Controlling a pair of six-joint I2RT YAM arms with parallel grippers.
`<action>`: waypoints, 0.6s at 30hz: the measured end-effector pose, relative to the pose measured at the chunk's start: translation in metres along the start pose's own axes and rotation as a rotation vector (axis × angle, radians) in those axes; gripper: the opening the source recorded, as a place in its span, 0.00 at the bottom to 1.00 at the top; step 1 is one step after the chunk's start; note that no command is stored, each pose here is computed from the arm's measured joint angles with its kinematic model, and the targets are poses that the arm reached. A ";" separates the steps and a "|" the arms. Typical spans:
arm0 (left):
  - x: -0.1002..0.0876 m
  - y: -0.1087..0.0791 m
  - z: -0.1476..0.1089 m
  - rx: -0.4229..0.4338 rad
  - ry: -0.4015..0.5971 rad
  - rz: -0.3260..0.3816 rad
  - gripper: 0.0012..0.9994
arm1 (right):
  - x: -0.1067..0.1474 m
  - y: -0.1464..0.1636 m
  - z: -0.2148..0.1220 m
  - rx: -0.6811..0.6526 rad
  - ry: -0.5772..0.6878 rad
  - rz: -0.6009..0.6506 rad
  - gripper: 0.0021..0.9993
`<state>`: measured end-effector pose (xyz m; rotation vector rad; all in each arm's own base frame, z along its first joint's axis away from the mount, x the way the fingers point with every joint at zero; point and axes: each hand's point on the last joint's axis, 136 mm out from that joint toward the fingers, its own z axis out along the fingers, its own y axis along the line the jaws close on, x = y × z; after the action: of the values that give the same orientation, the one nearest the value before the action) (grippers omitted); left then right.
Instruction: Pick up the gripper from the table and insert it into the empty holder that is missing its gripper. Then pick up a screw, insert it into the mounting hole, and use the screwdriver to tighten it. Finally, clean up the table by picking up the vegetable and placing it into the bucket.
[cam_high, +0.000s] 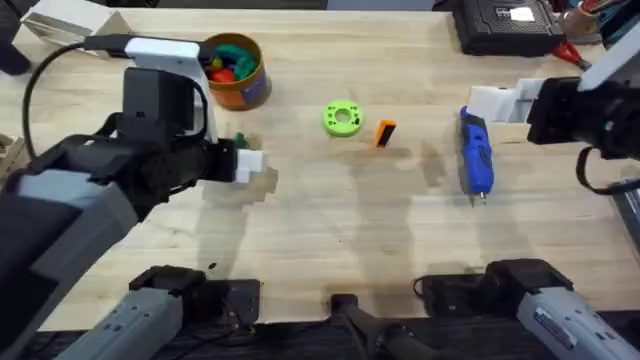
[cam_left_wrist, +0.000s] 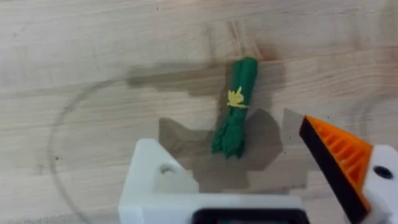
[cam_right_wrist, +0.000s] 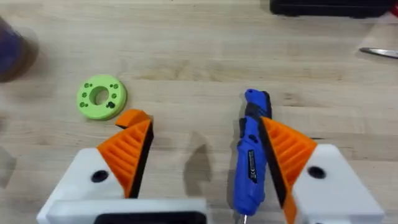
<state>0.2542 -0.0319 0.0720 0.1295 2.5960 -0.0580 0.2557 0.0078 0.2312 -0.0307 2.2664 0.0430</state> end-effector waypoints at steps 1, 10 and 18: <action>0.000 0.000 0.003 0.000 0.001 0.011 0.99 | 0.000 0.000 0.000 0.000 0.000 0.000 0.99; -0.007 0.000 0.036 0.000 0.022 0.072 0.99 | 0.000 0.000 0.000 0.000 0.000 0.000 0.99; -0.004 -0.001 0.048 0.007 0.048 0.077 0.81 | 0.000 0.000 0.000 0.000 0.000 0.000 0.99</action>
<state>0.2821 -0.0364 0.0328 0.2358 2.6362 -0.0368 0.2557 0.0077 0.2313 -0.0306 2.2662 0.0428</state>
